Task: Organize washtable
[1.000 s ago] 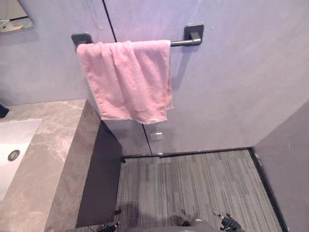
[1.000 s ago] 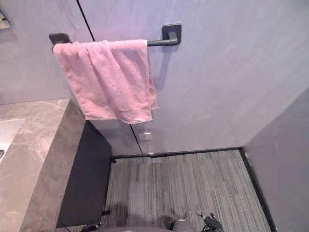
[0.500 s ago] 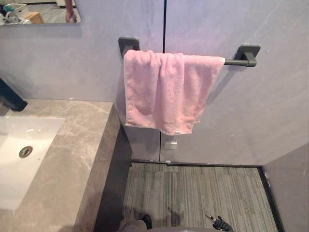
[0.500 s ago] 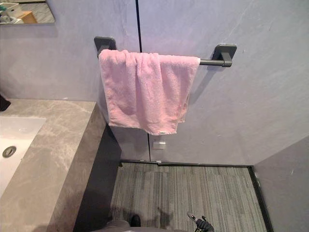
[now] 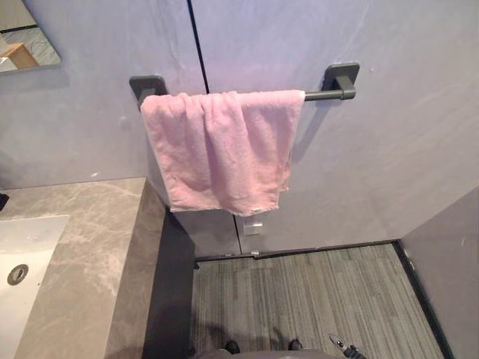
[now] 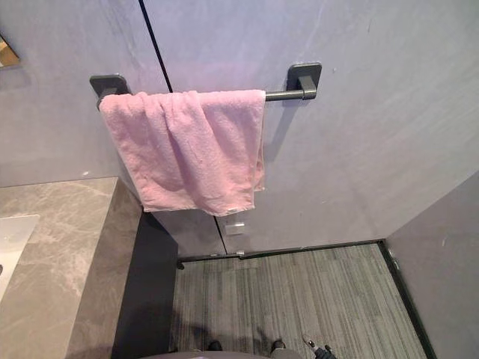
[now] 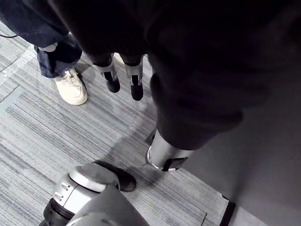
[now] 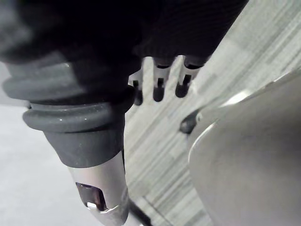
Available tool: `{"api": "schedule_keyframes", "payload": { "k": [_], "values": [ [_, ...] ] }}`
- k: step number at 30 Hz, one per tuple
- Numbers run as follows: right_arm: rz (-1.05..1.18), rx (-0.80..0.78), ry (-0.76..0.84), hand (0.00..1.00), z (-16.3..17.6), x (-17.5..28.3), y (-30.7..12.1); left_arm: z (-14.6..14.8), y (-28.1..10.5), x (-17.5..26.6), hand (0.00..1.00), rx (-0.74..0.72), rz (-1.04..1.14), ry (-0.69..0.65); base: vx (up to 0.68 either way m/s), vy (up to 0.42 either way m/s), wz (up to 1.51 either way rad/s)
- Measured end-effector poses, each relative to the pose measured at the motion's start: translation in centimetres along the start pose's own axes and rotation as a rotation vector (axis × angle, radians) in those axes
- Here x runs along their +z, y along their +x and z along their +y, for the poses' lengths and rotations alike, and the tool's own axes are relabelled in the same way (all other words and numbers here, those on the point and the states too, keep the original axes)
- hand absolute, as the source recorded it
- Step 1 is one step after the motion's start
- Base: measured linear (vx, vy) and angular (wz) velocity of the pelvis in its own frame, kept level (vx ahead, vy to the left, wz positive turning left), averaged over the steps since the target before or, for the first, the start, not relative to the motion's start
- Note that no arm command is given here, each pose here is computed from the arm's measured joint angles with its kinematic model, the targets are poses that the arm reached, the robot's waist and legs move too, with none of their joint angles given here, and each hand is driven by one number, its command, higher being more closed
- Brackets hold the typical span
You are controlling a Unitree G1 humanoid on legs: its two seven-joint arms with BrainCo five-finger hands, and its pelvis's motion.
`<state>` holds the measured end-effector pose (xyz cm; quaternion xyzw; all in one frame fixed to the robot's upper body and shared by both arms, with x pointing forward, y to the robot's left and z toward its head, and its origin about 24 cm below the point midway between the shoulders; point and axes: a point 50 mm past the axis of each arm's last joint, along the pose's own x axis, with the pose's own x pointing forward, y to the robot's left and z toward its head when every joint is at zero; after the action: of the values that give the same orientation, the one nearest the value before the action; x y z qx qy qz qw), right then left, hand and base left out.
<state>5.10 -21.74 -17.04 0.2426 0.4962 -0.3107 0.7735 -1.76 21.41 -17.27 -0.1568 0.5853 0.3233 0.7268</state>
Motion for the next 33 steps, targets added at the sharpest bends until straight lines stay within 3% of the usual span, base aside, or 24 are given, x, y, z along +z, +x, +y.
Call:
{"api": "schedule_keyframes", "payload": {
  "k": [2, 3, 16, 23, 28, 33],
  "values": [
    [0.007, -0.004, 0.008, 0.0, -0.1, -0.2, 0.0, 0.1, 0.0, 0.0, 0.0, 0.003, -0.001, 0.001, 0.02, -0.019, 0.02],
    [0.006, 0.022, -0.046, 0.0, 0.5, -0.2, 0.0, -0.4, -0.1, -0.1, 0.0, -0.031, -0.011, 0.074, 0.0, 0.0, 0.0],
    [0.003, 0.009, -0.022, 0.0, 0.2, -0.1, 0.0, -0.3, 0.0, 0.0, 0.0, -0.029, -0.024, 0.056, 0.0, 0.0, 0.03],
    [-0.074, 0.049, 0.008, 0.0, 1.6, 1.7, 0.3, -1.2, 0.2, 1.1, 0.0, -0.062, -0.048, 0.071, -0.07, -0.014, -0.21],
    [-0.029, 0.002, 0.019, 0.0, -0.1, 0.1, -0.1, -0.1, 0.2, 1.6, 0.0, -0.017, -0.057, 0.037, 0.06, -0.047, 0.07],
    [-0.018, -0.002, 0.039, 0.0, -0.1, -0.2, -0.2, 3.0, 0.2, 1.9, 0.0, 0.098, -0.033, 0.033, 0.2, -0.268, -0.39]
  ]
}}
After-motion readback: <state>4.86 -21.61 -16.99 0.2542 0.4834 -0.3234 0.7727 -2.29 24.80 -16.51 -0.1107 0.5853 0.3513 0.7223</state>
